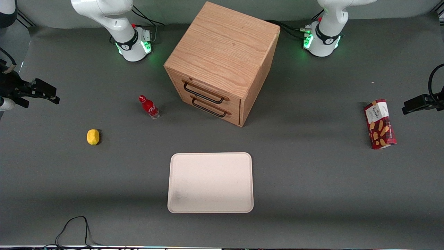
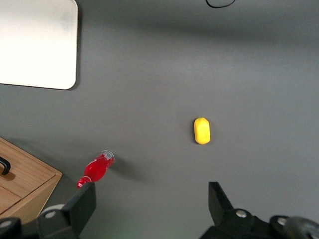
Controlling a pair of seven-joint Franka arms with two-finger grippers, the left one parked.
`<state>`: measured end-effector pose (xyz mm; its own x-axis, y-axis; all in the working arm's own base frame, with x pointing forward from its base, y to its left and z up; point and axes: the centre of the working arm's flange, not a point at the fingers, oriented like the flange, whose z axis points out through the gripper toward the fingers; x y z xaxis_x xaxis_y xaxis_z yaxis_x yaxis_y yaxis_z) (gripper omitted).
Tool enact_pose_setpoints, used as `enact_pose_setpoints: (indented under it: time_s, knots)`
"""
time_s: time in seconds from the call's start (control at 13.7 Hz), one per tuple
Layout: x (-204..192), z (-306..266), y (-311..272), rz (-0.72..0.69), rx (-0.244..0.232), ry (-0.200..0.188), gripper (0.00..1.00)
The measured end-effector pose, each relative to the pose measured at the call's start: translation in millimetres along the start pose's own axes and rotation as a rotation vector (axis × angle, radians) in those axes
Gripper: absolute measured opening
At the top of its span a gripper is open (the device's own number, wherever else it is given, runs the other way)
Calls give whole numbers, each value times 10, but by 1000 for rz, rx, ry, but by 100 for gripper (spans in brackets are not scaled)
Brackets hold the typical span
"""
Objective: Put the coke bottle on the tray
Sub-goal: 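Move the right gripper out from rest toward the red Coca-Cola bottle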
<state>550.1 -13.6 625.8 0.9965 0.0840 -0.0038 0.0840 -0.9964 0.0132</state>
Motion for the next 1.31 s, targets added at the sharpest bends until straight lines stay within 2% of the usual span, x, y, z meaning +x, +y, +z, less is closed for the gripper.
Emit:
enact_pose_setpoints:
  time_s: [0.88,1.31]
  knots:
    - [3,19,-56,-14,0,-6,100]
    - [7,100,-529,-33,2,-18,100]
